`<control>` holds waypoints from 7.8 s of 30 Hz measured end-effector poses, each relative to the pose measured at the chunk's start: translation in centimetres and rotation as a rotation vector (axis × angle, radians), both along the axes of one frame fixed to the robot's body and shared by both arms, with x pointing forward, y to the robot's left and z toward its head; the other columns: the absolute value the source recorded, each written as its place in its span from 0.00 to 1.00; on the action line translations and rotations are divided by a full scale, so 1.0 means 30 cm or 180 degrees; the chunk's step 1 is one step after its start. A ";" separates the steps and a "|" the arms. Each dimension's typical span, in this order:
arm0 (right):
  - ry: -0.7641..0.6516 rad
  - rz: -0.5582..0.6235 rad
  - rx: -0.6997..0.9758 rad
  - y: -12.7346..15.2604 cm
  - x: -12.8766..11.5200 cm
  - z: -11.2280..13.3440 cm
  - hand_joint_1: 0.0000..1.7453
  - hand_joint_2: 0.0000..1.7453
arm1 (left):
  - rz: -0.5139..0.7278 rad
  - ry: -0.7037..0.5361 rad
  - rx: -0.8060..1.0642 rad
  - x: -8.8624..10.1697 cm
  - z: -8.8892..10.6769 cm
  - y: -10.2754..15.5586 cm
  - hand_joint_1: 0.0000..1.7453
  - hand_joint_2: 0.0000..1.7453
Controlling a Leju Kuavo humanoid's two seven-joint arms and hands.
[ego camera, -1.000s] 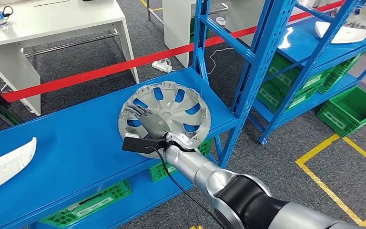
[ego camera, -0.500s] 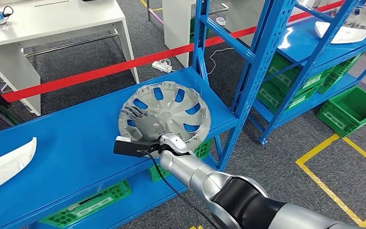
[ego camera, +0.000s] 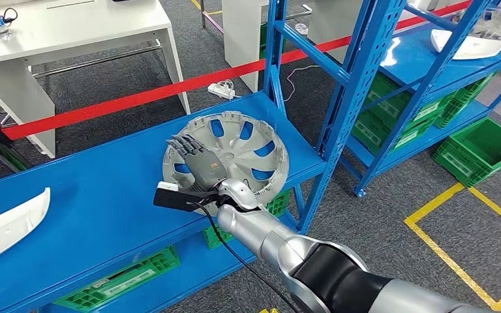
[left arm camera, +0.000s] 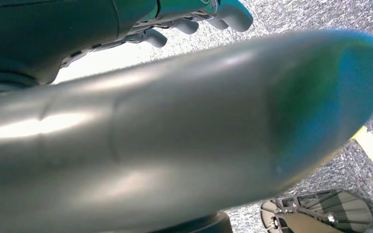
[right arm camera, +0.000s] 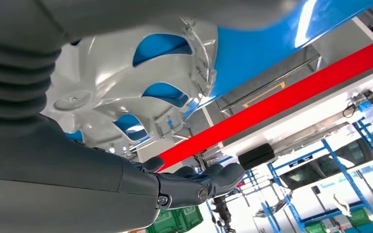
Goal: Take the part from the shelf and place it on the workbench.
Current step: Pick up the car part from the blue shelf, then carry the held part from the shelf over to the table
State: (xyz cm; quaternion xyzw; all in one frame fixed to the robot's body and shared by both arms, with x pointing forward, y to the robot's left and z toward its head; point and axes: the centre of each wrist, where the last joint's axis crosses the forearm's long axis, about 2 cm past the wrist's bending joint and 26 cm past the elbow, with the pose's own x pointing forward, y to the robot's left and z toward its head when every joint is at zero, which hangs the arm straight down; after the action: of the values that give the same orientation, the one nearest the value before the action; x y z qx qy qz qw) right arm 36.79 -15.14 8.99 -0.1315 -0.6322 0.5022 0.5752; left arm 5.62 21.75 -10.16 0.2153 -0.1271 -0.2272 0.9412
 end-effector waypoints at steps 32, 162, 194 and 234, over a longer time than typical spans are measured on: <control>0.0024 0.0062 0.0041 -0.014 -0.007 -0.014 0.00 0.00 | 0.0103 0.0031 -0.0057 0.004 -0.001 0.004 0.00 0.00; 0.0520 -0.0559 -0.0656 -0.168 -0.113 -0.157 1.00 1.00 | -0.0075 -0.0360 0.0278 0.018 0.008 -0.004 0.00 1.00; -0.1749 -0.0799 -0.1406 -0.232 -0.167 -0.042 1.00 1.00 | -0.0331 -0.0420 0.0158 0.003 0.007 -0.015 0.00 1.00; -0.3158 0.0265 -0.1278 -0.087 -0.282 0.158 1.00 1.00 | -0.0231 -0.0427 0.0148 -0.001 0.005 -0.008 0.00 1.00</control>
State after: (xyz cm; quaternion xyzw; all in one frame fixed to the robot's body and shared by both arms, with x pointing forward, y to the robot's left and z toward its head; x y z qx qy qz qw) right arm 28.33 -17.76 13.73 -0.4353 -0.7243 0.5132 0.1505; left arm 5.58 21.51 -10.01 0.2470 -0.1923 -0.2492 0.9165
